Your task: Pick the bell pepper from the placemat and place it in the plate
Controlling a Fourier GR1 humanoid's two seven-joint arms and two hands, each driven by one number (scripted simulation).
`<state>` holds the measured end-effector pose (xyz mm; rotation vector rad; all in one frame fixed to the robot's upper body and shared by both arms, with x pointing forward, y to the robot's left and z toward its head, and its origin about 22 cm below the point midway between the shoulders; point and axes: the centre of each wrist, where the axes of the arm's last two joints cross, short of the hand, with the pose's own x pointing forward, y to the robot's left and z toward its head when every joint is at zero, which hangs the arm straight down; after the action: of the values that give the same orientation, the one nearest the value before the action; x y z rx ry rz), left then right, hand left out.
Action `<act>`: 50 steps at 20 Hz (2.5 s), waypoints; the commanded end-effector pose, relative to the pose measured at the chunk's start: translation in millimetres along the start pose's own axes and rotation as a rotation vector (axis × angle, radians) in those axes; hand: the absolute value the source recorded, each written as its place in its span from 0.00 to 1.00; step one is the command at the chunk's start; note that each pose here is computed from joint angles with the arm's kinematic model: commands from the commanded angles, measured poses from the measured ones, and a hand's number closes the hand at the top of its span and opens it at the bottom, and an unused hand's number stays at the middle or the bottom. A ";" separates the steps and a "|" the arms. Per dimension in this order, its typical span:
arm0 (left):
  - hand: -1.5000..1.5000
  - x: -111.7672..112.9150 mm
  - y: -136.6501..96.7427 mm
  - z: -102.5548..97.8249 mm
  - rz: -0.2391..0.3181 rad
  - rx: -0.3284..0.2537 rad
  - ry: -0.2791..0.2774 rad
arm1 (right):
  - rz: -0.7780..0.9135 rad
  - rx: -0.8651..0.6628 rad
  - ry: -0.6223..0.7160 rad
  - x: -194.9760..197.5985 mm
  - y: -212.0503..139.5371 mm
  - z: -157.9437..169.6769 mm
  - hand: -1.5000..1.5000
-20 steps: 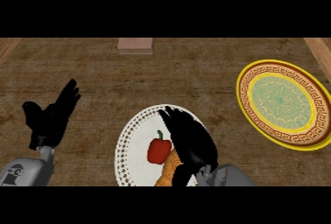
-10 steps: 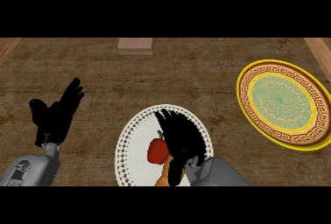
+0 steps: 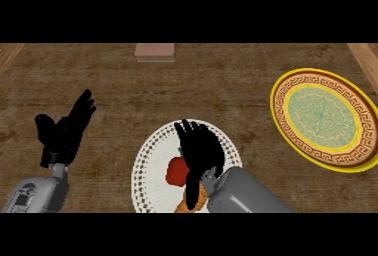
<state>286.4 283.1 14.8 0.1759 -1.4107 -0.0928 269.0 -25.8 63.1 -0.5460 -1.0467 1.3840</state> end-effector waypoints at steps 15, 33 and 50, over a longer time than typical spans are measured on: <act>0.50 -4.9 7.0 1.5 0.012 -0.006 -0.006 | 0.051 0.090 -0.119 2.3 40.8 -12.2 1.00; 0.50 8.1 11.0 8.4 0.004 0.030 0.015 | -0.111 -0.726 -0.189 -38.8 -41.4 54.0 1.00; 0.50 4.5 -2.1 -0.4 0.021 -0.004 -0.003 | -0.356 -1.010 0.148 -181.0 -107.9 78.7 1.00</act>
<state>283.0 288.0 18.6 0.1772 -1.4092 -0.0787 269.9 -197.8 144.2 -1.0956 -1.6111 0.4840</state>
